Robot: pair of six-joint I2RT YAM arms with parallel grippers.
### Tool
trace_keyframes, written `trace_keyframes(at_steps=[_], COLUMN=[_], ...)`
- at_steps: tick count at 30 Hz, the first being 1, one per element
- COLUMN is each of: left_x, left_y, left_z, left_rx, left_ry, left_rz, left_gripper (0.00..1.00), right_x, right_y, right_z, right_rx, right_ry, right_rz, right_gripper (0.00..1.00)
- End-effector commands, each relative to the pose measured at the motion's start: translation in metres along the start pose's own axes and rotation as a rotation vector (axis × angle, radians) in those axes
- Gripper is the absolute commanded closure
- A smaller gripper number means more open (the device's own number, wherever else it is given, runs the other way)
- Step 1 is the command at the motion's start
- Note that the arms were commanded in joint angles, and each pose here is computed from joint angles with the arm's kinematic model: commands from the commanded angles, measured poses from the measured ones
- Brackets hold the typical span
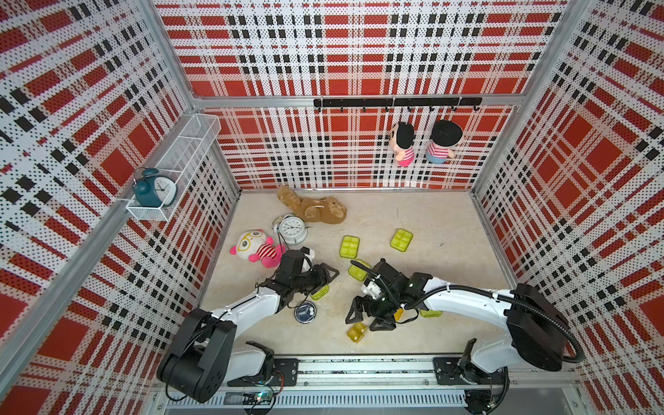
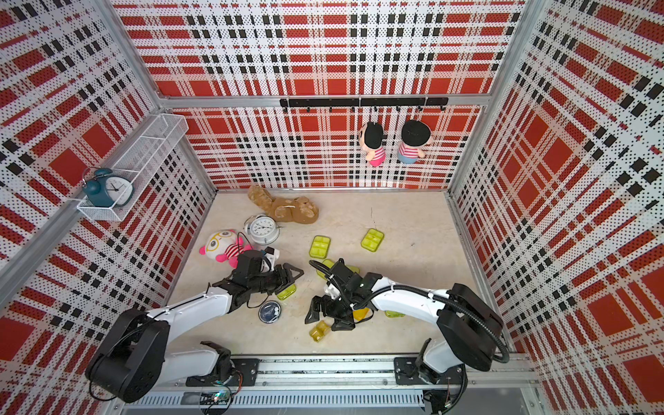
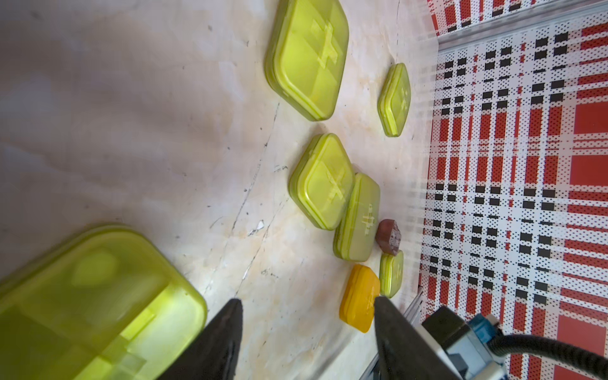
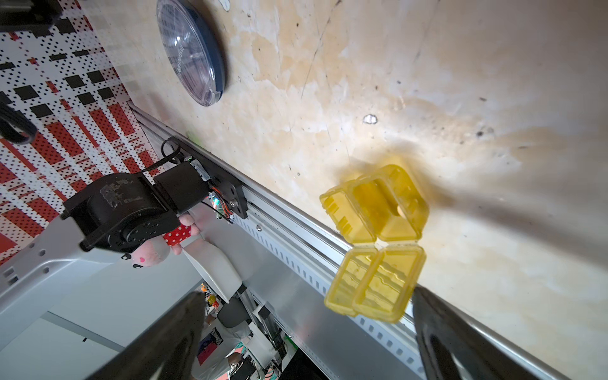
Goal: Close pillboxes
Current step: Adjust the pillbox at the center of the board.
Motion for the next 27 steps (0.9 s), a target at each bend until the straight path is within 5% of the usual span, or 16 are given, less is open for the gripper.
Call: trace_keyframes(at_steps=[1, 13, 24, 27], left_x=[0.002, -0.004, -0.015, -0.022], left_y=[-0.010, -0.012, -0.017, -0.016], left_z=[-0.003, -0.005, -0.017, -0.015], left_rx=[-0.013, -0.005, 0.008, 0.019], left_ry=[-0.020, -0.029, 0.029, 0.044], left_rz=[-0.024, -0.024, -0.045, -0.052], left_gripper=[0.34, 0.35, 0.44, 0.54], right_x=[0.006, -0.011, 0.000, 0.006], right_y=[0.007, -0.006, 0.016, 0.020], right_z=[-0.003, 0.008, 0.000, -0.004], right_rx=[0.012, -0.064, 0.026, 0.025], right_ry=[-0.014, 0.002, 0.013, 0.013], right_rz=[0.033, 0.007, 0.064, 0.079], right_gripper=[0.00, 0.00, 0.00, 0.00])
Point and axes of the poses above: each gripper's point midway between its finger pads, its own z axis back along the fingers, its own y axis along the line the jaws close on, x = y × z, the point moved 10 cm from there along z, back along the fingers, and after that the axes turned 7 degrees about z, right-handed, at the moved point
